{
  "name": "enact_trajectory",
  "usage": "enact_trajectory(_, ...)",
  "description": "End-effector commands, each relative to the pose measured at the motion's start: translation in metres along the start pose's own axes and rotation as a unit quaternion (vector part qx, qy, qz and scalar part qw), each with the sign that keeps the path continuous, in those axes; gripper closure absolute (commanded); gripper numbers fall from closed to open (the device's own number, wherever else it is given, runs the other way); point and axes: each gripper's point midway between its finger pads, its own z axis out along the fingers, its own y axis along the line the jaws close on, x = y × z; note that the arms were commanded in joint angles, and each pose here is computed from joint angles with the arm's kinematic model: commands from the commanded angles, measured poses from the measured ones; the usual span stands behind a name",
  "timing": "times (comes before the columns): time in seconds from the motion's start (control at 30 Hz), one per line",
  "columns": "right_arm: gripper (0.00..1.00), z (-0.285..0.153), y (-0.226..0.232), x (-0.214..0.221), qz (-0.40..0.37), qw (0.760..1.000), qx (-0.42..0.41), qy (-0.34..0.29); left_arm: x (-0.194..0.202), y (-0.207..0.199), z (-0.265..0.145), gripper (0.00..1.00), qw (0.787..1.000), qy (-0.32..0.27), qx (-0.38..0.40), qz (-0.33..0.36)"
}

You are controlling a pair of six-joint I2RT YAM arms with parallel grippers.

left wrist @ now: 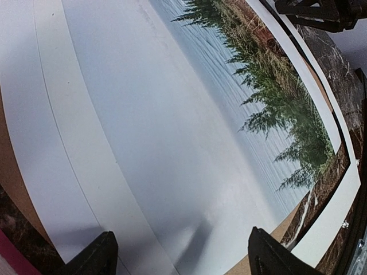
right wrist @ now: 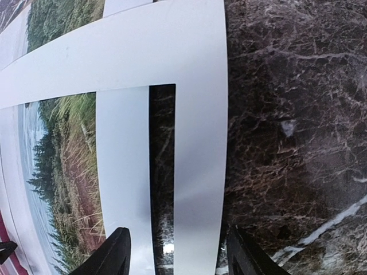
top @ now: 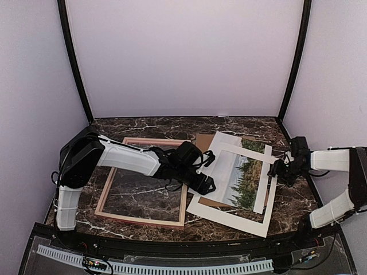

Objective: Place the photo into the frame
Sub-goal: Pick up the mat board from the photo.

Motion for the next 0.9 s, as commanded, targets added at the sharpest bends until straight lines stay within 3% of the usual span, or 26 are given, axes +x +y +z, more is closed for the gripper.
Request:
enact_trajectory(0.0, 0.43, 0.003, 0.004, 0.016, 0.008, 0.999, -0.025, 0.030, 0.031, 0.011, 0.007, 0.19, 0.999, 0.039, -0.022, -0.014)
enact_trajectory(0.33, 0.44, -0.010, 0.010, 0.005, 0.034, 0.996, -0.077, 0.020, 0.037, 0.013, 0.008, 0.20, 0.999, 0.044, -0.026, -0.019)
enact_trajectory(0.87, 0.48, -0.030, 0.032, -0.005, 0.001, 0.989, -0.147, 0.005, 0.035, 0.012, 0.007, 0.20, 0.999, 0.042, -0.027, -0.018)
